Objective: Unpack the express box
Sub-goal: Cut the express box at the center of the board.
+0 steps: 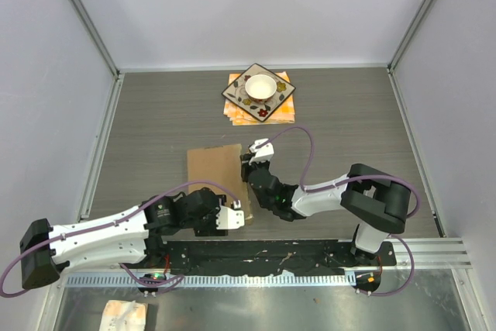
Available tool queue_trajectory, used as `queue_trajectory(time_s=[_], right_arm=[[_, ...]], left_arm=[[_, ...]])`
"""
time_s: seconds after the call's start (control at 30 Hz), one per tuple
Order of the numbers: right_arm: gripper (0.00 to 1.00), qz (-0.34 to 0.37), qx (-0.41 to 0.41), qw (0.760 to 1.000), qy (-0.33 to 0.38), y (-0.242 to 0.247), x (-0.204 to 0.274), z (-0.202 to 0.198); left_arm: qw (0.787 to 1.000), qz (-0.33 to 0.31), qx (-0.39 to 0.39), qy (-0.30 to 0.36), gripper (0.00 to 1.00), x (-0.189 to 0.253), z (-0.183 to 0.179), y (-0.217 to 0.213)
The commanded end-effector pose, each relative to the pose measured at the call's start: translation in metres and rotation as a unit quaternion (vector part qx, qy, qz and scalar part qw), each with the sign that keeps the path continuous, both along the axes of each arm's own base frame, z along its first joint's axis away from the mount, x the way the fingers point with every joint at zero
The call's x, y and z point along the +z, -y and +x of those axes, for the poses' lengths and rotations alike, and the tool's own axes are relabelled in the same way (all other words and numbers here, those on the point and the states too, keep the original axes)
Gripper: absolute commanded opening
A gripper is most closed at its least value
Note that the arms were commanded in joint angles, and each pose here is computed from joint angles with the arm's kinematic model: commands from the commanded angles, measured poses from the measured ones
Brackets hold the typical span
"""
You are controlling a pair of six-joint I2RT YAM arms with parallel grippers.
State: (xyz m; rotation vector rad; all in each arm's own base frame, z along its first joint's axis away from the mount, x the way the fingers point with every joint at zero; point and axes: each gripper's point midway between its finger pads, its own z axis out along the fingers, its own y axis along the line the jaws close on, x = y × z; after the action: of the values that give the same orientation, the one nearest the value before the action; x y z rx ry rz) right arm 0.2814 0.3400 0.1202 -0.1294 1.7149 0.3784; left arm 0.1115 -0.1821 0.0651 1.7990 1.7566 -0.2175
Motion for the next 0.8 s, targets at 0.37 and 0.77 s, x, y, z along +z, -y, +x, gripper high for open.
queue_trajectory(time_s=[0.37,0.77], right_arm=[[0.01,0.025,0.018,0.998,-0.051,0.008,0.018,-0.034],[0.01,0.043,0.027,0.992,-0.113,-0.002,0.02,-0.045]], left_arm=[[0.997,-0.041,0.059,0.018,0.31,0.004,0.021,0.005],[0.996,-0.048,0.073,0.021,0.23,0.004,0.025,0.004]])
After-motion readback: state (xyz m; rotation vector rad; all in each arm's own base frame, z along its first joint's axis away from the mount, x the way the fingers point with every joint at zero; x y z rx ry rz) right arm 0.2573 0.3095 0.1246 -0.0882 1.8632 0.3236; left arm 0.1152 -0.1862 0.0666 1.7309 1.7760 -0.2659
